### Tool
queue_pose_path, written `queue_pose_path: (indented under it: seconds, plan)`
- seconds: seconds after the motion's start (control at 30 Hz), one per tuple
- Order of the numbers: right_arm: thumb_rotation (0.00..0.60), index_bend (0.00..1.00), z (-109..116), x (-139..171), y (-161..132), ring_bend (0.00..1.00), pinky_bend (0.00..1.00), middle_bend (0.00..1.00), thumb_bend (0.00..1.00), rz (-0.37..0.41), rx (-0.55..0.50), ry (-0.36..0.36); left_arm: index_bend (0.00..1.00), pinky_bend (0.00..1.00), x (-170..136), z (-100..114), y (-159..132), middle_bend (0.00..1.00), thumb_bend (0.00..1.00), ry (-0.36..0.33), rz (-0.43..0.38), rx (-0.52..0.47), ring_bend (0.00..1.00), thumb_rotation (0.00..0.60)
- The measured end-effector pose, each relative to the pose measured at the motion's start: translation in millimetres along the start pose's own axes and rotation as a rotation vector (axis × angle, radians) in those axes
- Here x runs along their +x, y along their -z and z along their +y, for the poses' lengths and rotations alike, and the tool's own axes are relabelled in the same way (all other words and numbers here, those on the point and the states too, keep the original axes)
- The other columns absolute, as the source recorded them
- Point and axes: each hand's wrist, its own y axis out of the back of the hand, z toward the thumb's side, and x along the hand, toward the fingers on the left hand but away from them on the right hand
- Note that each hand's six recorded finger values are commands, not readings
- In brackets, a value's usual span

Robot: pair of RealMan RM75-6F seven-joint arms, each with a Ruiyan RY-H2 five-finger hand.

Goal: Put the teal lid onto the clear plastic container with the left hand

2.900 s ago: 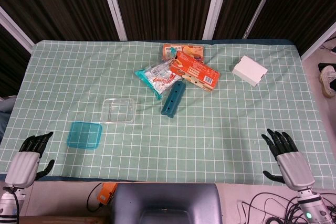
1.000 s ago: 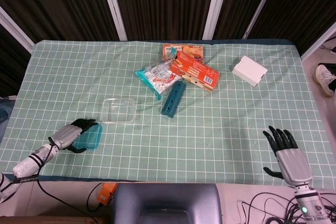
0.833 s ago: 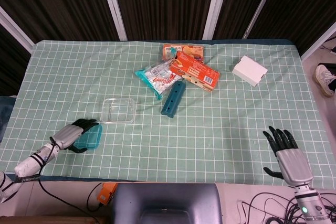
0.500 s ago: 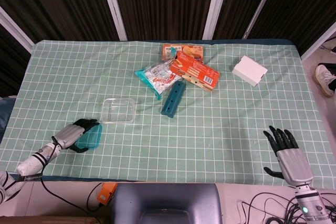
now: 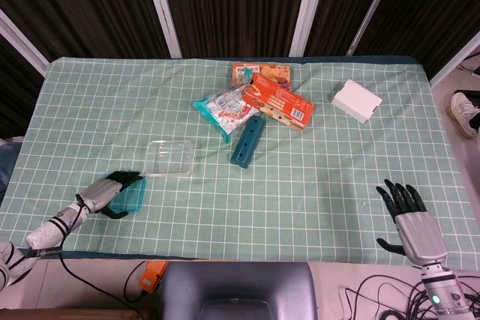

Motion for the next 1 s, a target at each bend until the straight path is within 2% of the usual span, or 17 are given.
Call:
queue_pose_path:
  seconds: [0.1, 0.17, 0.33, 0.53, 0.73, 1.0]
  plan:
    - [0.6, 0.0, -0.2, -0.1, 0.2, 0.0, 0.0, 0.0, 0.16, -0.001, 0.0, 0.0, 0.0, 0.01, 0.6, 0.2, 1.1, 0.0, 0.22, 0.002, 0.002, -0.002, 0.0, 0.6]
    - [0.6, 0.0, -0.3, -0.3, 0.1, 0.0, 0.0, 0.0, 0.16, -0.001, 0.0, -0.001, 0.0, 0.06, 0.8, 0.6, 1.4, 0.0, 0.22, 0.003, 0.003, -0.006, 0.02, 0.6]
    - [0.6, 0.0, -0.7, -0.4, -0.3, 0.0, 0.0, 0.0, 0.16, 0.0, 0.001, -0.002, 0.0, 0.26, 1.3, 2.0, 2.9, 0.03, 0.22, 0.01, 0.008, -0.024, 0.18, 0.6]
    - [0.6, 0.0, -1.3, -0.5, -1.0, 0.0, 0.0, 0.0, 0.16, 0.001, 0.002, -0.004, 0.0, 0.41, 0.9, 1.5, 5.6, 0.09, 0.23, 0.029, 0.02, -0.028, 0.34, 0.6]
    - [0.6, 0.0, -1.1, -0.1, -0.9, 0.0, 0.0, 0.0, 0.16, 0.001, 0.001, -0.003, 0.0, 0.48, -0.3, 1.3, 7.4, 0.11, 0.24, 0.035, 0.032, -0.033, 0.43, 0.6]
    - [0.6, 0.0, -1.8, 0.1, -1.8, 0.0, 0.0, 0.0, 0.16, 0.004, 0.002, -0.006, 0.0, 0.61, -4.9, 4.7, 7.7, 0.17, 0.25, 0.01, 0.026, -0.033, 0.58, 0.6]
